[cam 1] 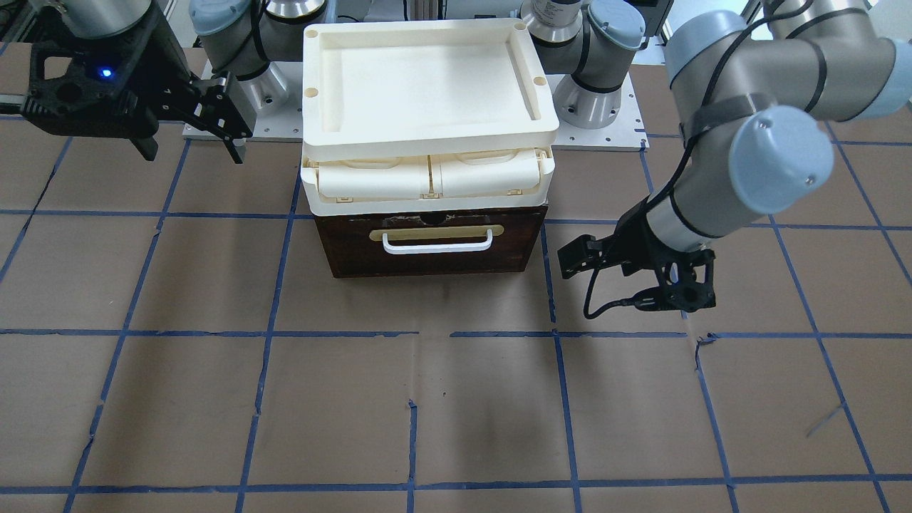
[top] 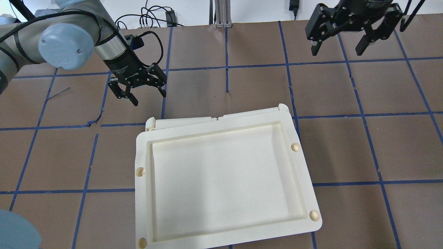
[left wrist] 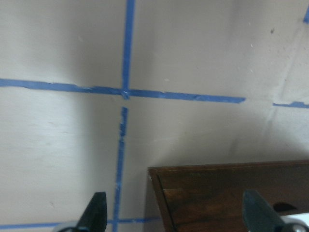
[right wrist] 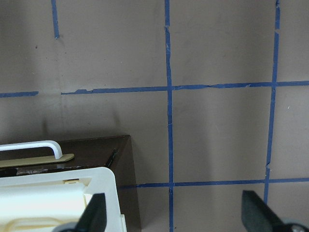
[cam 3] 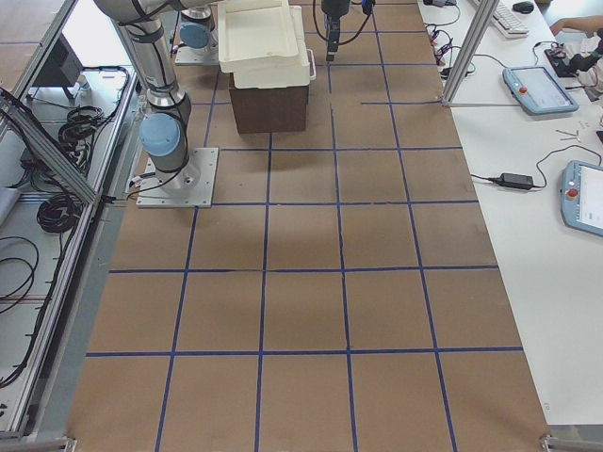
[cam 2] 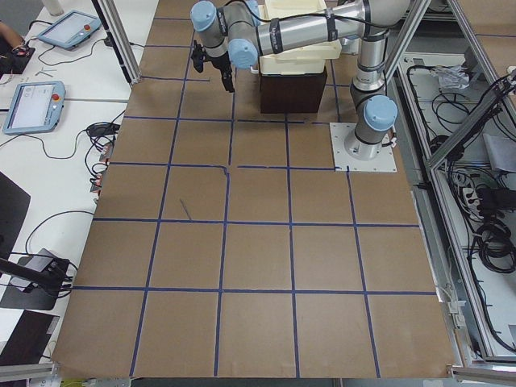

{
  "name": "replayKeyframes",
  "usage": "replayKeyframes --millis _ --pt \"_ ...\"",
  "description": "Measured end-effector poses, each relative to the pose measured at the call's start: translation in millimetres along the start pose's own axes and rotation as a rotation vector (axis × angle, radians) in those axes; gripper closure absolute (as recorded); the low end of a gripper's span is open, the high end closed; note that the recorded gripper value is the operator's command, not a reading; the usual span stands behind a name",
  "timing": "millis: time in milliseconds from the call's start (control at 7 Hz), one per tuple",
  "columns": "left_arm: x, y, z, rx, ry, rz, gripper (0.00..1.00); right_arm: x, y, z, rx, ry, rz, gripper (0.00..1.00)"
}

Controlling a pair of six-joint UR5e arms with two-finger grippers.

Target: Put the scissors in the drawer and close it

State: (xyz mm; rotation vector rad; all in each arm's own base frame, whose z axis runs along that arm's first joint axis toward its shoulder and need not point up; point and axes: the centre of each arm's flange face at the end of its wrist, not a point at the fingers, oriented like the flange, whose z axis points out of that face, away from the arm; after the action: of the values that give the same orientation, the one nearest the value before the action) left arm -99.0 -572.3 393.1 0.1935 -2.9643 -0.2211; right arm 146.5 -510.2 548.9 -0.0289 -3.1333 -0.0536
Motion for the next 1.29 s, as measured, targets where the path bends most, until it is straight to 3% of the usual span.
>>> replayKeyframes --millis 286,1286 --pt "-7.4 34.0 -51.5 0.101 -0.027 0.006 0.0 -1.1 -0.7 4.5 0.002 0.021 -0.009 0.0" --pt "-8.3 60.6 -58.0 0.114 -0.121 0.022 0.0 2.7 -2.7 1.5 0.036 0.021 -0.004 0.0"
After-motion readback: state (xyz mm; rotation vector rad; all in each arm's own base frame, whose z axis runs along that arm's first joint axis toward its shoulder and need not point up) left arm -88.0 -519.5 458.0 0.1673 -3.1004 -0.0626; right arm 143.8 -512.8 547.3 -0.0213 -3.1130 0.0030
